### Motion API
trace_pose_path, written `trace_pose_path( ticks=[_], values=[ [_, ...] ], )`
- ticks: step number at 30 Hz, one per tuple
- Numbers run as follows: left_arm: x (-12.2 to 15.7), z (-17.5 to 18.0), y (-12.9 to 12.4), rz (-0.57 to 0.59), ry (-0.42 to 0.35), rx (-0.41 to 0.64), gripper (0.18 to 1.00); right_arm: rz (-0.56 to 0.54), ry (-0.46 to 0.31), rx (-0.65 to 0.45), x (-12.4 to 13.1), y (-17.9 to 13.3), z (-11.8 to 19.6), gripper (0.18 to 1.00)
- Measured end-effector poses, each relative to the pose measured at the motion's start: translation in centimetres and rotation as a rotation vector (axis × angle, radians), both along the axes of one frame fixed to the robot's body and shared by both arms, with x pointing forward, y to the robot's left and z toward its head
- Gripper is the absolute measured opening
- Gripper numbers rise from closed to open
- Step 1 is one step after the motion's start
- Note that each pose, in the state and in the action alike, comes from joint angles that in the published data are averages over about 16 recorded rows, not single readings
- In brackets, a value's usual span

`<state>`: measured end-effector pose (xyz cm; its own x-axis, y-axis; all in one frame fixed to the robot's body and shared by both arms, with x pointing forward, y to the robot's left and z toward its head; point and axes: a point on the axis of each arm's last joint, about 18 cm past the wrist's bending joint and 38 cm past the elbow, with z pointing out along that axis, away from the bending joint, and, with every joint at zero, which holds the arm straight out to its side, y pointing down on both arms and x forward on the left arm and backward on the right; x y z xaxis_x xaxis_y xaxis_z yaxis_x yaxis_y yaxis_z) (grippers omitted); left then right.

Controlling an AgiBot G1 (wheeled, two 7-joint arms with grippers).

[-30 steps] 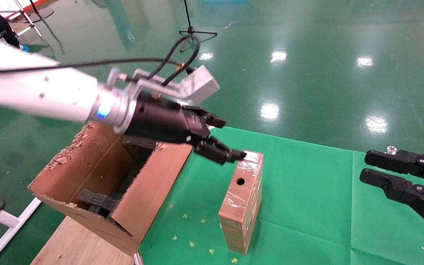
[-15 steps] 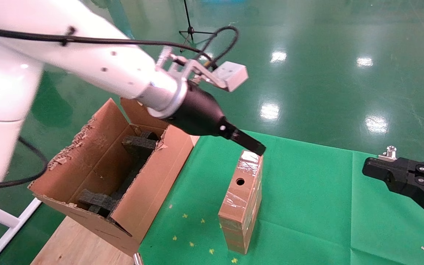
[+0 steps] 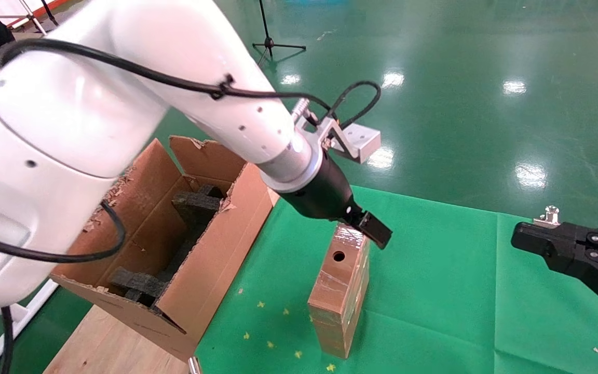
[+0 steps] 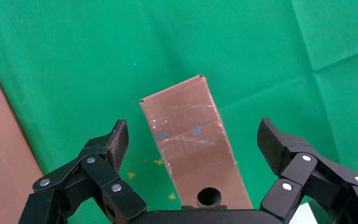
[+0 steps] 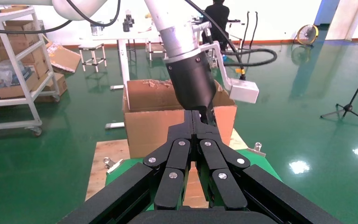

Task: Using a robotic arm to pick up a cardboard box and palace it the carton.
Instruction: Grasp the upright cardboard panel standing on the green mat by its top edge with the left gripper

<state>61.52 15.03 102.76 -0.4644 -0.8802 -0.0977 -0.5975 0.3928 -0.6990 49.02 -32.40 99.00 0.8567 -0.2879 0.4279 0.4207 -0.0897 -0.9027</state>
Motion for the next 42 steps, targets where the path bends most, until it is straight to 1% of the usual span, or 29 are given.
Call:
trace_pose_path(
  ticks=[14,23,30,36,42],
  values=[
    [1.2,-2.0,-0.9,0.030,0.051,0.048,1.000,0.000,0.000,0.000,0.0,0.0,0.0,0.191],
    [1.4,-2.2,-1.1,0.029,0.059,0.059,1.000,0.000,0.000,0.000,0.0,0.0,0.0,0.192],
    [1.4,-2.2,-1.1,0.028,0.060,0.060,0.997,-0.001,0.000,0.000,0.0,0.0,0.0,0.209],
    [1.4,-2.2,-1.1,0.029,0.059,0.058,0.976,-0.001,0.000,0.000,0.0,0.0,0.0,0.247],
    [1.3,-2.2,-1.1,0.029,0.059,0.057,0.929,-0.001,0.000,0.000,0.0,0.0,0.0,0.320]
  ],
)
